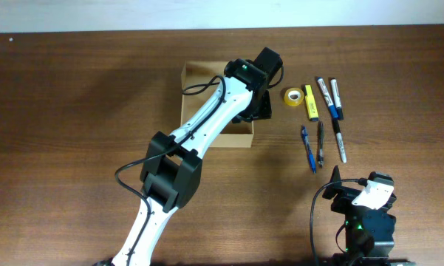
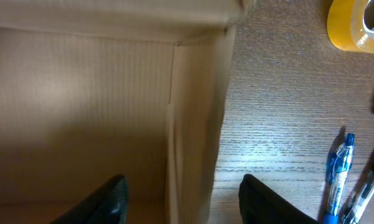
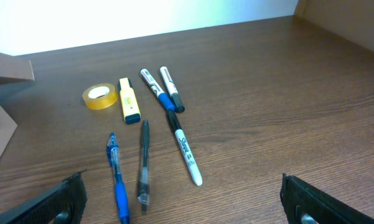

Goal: Pack container

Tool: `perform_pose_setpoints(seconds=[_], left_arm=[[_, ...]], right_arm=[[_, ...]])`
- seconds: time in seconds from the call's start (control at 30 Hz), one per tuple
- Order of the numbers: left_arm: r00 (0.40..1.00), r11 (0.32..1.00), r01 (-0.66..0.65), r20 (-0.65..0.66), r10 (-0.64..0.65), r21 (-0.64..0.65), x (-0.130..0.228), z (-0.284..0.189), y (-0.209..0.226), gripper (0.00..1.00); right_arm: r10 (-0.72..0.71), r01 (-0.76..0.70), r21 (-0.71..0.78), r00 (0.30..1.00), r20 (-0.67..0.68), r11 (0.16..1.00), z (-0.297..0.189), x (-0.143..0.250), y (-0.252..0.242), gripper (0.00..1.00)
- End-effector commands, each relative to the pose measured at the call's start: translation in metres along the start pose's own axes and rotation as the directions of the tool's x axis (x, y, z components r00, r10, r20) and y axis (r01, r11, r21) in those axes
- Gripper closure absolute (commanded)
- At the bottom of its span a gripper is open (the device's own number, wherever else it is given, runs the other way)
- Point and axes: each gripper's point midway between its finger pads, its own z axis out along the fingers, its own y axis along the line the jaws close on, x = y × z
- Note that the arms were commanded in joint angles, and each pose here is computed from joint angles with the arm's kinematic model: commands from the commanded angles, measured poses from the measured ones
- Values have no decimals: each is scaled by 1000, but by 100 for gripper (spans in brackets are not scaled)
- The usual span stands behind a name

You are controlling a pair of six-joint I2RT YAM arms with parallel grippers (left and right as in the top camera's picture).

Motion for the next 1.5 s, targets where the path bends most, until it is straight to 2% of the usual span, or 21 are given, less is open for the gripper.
perform_pose_setpoints(seconds=[0.0, 0.13, 0.27, 0.43, 0.53, 0.7, 0.9, 1.0, 1.1, 1.3, 1.37, 1.47], left_arm=[[1000, 1000, -19, -5, 19, 12, 1, -4, -6, 38], [997, 997, -72, 30, 72, 11, -7, -29, -8, 38], [988, 995, -100, 119, 103, -30, -21, -81, -3, 38], [970, 988, -76, 219, 104, -135, -27, -145, 27, 37], [951, 983, -138, 261, 166, -121, -34, -167, 28, 37], [911, 984, -101, 383, 152, -150, -51, -222, 60, 37], [844, 976, -10, 522, 124, -217, -70, -296, 132, 35], [808, 968, 106, 587, 51, -229, -75, -332, 184, 34], [776, 948, 224, 629, -35, -225, -78, -356, 235, 28], [765, 888, 382, 626, -150, -254, -81, -361, 319, 13], [777, 863, 422, 602, -186, -277, -79, -353, 341, 1], [801, 825, 468, 548, -242, -319, -74, -334, 373, 0]], right_arm=[[-4, 4, 5, 1000, 4, 1000, 0, 1, -2, 1], [-4, 4, 5, 1000, 4, 1000, 0, 1, -2, 1], [-4, 4, 5, 1000, 4, 1000, 0, 1, -2, 1], [-3, 3, 5, 1000, 4, 1000, 0, 1, -1, 1], [-4, 4, 5, 1000, 4, 1000, 0, 1, -2, 1], [-3, 3, 5, 1000, 4, 1000, 0, 1, -2, 1], [-4, 4, 5, 1000, 4, 1000, 0, 1, -2, 1], [-4, 4, 5, 1000, 4, 1000, 0, 1, -2, 1], [-3, 3, 5, 1000, 4, 1000, 0, 1, -2, 1], [-4, 4, -34, 1000, 1, 999, 0, 1, 5, 1], [-10, 10, -89, 1000, 1, 996, -2, -1, 15, 1], [-79, 83, -217, 996, 29, 973, -12, -16, 37, 1]])
